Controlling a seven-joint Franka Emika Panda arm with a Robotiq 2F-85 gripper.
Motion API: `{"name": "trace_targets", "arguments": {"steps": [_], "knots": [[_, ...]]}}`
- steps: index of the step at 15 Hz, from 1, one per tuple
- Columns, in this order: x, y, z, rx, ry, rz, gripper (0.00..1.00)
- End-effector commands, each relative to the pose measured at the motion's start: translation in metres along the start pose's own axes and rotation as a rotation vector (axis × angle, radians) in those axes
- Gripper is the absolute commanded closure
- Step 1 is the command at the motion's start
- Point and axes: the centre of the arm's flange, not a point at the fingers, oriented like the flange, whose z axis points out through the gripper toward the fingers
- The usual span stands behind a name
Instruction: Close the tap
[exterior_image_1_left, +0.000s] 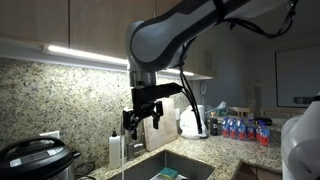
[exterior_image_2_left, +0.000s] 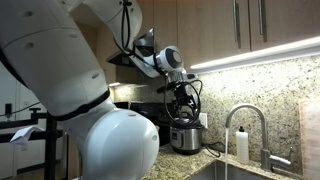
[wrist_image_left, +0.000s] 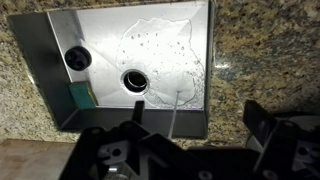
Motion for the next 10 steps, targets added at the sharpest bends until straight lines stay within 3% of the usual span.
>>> {"name": "trace_targets", "arguments": {"steps": [1, 10], "knots": [[0.004, 0.020, 0.005, -0.007, -0.009, -0.003, 0.00], [0.017, 0.098, 0.031, 0.055, -0.025, 0.074, 0.00]]}}
